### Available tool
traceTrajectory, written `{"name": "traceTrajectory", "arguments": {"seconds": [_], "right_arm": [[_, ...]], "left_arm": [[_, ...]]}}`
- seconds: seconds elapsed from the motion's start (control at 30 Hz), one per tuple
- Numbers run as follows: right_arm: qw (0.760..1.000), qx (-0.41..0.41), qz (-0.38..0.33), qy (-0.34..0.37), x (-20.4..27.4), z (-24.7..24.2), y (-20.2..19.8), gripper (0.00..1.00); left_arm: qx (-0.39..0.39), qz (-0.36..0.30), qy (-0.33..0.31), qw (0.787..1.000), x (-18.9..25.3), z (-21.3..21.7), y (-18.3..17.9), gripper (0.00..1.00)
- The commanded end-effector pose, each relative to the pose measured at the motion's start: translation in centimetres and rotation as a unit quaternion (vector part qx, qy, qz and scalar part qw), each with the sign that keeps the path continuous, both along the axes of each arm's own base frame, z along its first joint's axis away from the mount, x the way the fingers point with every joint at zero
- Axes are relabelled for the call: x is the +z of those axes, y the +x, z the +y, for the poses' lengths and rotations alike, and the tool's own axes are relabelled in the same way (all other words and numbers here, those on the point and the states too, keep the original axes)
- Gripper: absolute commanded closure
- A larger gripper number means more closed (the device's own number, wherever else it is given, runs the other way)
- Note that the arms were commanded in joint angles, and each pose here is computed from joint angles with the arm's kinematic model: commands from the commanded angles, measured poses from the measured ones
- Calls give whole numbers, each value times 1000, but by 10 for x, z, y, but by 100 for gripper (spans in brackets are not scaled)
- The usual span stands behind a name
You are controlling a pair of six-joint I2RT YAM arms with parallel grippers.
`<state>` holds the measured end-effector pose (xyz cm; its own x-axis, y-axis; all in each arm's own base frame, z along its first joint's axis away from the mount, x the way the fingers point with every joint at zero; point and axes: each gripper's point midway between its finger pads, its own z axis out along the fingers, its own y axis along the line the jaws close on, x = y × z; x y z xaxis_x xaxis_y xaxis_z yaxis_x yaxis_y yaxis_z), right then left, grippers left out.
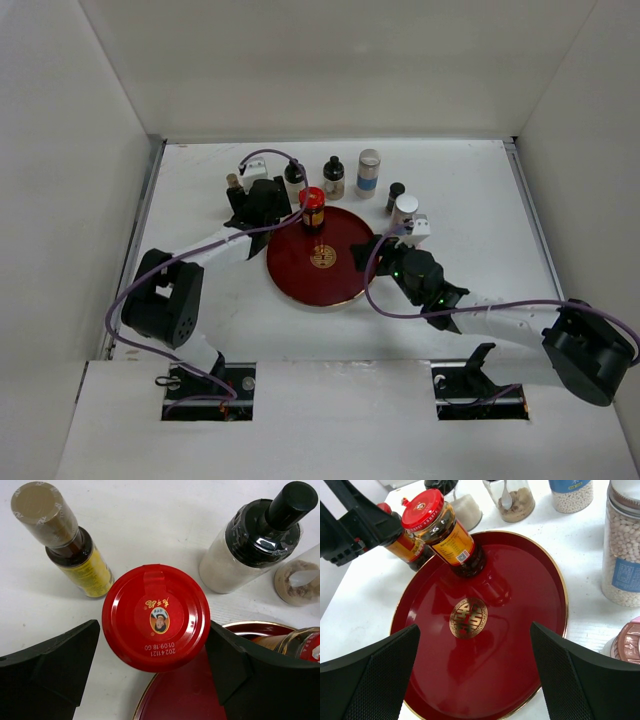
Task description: Organize the condiment bottles
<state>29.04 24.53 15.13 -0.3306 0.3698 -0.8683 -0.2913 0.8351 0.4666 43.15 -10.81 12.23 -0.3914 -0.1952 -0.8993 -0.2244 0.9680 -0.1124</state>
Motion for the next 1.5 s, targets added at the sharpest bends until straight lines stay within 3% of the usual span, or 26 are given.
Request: {"name": "traceTrajectory", "arguments": {"seconds": [0.0,0.27,0.5,0.63,0.97,1.47], "right_arm": [[999,9,-27,26,23,9,4,6],[999,10,-26,25,23,9,4,6],[999,13,-27,25,23,11,4,6],[999,15,-21,23,19,12,4,5],[999,9,-23,30,21,7,4,6],[999,1,-28,27,22,3,6,6]], "left_arm": [[3,-57,-10,998,34,-4,21,17],[5,-80,3,997,53,-2,19,45],[26,-166,40,985,134,4,-19,50],[8,-184,32,982,152,-4,-42,51],[-82,-114,-24,990,100,-64,-84,52],[-90,-95,-58,990,56,-75,-69,52]]}}
